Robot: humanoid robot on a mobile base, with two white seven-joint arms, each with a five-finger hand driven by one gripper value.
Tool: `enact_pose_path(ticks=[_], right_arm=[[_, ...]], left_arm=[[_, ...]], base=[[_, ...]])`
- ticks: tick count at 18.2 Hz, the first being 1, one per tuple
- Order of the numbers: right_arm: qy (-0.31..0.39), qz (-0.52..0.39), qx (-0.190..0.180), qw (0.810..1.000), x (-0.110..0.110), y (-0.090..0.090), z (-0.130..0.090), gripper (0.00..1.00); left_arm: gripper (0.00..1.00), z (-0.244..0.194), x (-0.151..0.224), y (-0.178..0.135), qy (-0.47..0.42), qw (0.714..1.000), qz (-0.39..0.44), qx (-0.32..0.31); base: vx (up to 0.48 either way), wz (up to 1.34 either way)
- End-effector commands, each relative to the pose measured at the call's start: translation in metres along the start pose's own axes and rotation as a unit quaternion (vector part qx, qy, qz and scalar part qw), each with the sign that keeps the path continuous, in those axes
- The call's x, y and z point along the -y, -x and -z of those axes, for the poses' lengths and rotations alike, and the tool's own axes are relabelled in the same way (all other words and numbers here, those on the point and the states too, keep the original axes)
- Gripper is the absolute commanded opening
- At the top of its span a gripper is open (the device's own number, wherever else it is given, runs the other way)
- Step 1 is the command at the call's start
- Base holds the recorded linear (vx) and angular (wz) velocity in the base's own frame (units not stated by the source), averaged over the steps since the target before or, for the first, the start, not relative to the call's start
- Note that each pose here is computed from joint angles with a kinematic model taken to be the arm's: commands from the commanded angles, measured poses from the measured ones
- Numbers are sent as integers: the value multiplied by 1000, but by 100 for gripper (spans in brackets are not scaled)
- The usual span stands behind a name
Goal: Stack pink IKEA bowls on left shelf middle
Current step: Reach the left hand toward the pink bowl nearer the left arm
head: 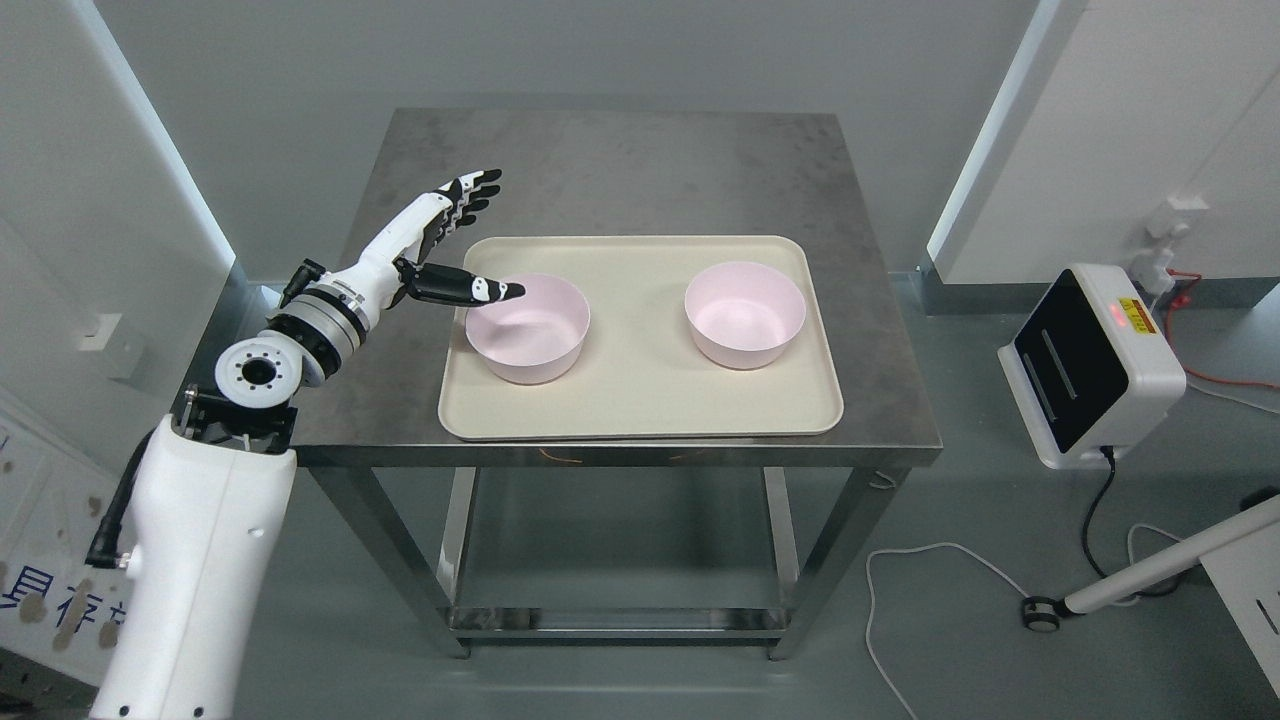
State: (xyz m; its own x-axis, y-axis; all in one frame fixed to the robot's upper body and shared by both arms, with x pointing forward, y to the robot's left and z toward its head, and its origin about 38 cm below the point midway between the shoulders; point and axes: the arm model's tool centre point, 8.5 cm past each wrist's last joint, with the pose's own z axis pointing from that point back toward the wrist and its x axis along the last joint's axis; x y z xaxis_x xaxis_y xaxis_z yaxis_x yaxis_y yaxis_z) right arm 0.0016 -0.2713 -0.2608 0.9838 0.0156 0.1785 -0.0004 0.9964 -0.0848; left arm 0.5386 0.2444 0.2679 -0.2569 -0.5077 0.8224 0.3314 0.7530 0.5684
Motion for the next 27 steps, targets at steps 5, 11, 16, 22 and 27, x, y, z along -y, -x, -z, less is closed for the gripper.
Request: enact_pose_path(ticks=[5, 11, 16, 22, 27], right_arm=[[9, -1, 0, 1000, 11, 0, 0, 100], [9, -1, 0, 1000, 11, 0, 0, 100], [9, -1, 0, 1000, 11, 0, 0, 100], [9, -1, 0, 1000, 11, 0, 0, 100], [9, -1, 0, 1000, 11, 0, 0, 100]], left_arm=[[81, 11, 12, 27, 69, 993, 56, -73], [67, 18, 15, 30, 72, 990, 76, -94], [47, 24, 16, 28, 73, 987, 108, -97], [42, 31, 34, 24, 95, 974, 183, -90], [19, 40, 41, 7, 95, 975, 193, -55]], base=[[0, 0], [0, 0], [0, 0], [0, 0], [0, 0]])
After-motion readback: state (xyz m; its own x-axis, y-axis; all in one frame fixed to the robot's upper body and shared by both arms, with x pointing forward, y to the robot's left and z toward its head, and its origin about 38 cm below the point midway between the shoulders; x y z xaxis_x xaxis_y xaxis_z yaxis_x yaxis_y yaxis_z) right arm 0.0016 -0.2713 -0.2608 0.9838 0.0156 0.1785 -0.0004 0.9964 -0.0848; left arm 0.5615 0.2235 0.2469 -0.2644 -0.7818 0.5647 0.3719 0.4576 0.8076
